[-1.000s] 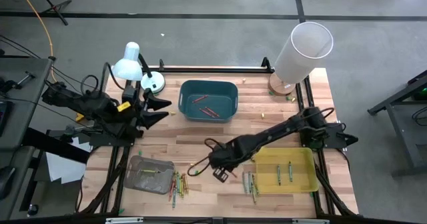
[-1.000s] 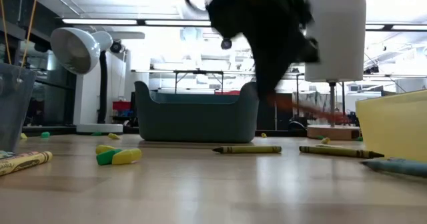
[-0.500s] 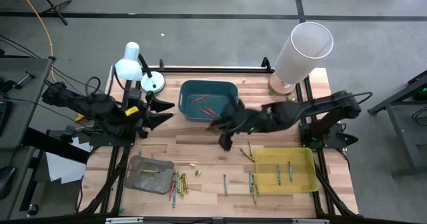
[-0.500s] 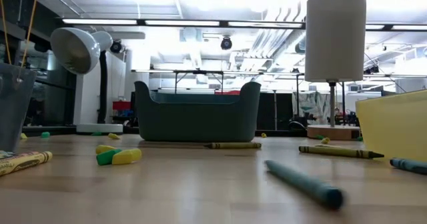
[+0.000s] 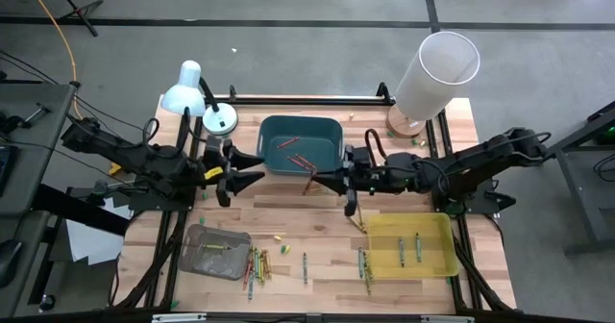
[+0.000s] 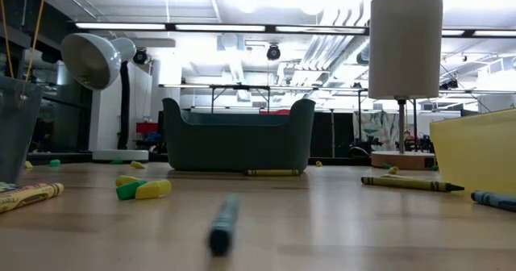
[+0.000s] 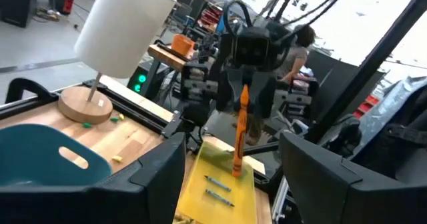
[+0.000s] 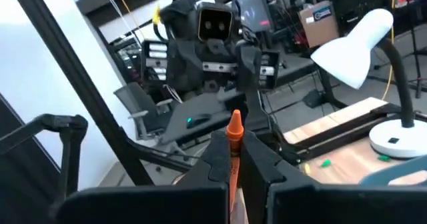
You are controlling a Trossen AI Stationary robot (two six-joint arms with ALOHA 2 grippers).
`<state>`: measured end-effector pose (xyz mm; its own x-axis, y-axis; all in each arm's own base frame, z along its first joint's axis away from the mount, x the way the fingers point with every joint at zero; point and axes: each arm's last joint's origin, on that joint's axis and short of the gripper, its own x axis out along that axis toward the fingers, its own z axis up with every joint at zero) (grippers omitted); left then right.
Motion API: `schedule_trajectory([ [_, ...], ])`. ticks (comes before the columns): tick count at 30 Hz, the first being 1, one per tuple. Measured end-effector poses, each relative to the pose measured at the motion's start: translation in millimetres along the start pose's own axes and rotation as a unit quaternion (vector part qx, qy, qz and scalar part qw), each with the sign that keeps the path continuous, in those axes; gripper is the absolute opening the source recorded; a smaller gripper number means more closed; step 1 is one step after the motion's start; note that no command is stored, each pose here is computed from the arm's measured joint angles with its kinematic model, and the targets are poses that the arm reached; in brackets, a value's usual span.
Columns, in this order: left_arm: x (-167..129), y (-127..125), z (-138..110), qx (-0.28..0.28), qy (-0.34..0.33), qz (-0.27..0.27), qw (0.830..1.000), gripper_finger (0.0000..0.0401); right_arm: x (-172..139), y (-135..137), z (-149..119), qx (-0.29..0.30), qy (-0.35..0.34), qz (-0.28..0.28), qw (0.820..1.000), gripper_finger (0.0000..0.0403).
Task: Sort crayons
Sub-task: Put the right orange crayon into the blue bin
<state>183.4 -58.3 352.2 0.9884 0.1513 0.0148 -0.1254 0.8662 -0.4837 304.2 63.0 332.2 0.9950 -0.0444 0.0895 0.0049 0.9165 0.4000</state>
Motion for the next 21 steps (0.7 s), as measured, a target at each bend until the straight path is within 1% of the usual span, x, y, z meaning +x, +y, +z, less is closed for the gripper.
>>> schedule_trajectory([
  [3, 0, 1, 1, 0.0, -0.006, 0.009, 1.0, 0.0229, 0, -2, -3, -0.006, 0.015, -0.005, 1.0, 0.0],
  [8, -1, 1, 2, -0.003, -0.011, 0.01, 1.0, 0.0229, 2, -1, 1, -0.034, 0.024, -0.012, 0.999, 0.0],
  [11, -1, 1, 2, -0.002, -0.01, 0.011, 1.0, 0.0229, 7, -10, 2, -0.043, 0.047, -0.036, 0.997, 0.0],
  [14, -1, 1, 2, -0.002, -0.01, 0.011, 1.0, 0.0229, 20, -29, 2, -0.052, 0.073, -0.088, 0.992, 0.0],
  [17, -1, 1, 2, -0.003, -0.012, 0.012, 1.0, 0.0229, 37, -56, 8, -0.052, 0.09, -0.141, 0.985, 0.0],
  [19, -1, 1, 2, -0.003, -0.012, 0.012, 1.0, 0.0229, 47, -80, 4, -0.029, 0.116, -0.19, 0.974, 0.0],
  [21, -1, 1, 2, -0.004, -0.013, 0.012, 1.0, 0.0229, 56, -106, -4, 0.003, 0.149, -0.242, 0.959, 0.0],
])
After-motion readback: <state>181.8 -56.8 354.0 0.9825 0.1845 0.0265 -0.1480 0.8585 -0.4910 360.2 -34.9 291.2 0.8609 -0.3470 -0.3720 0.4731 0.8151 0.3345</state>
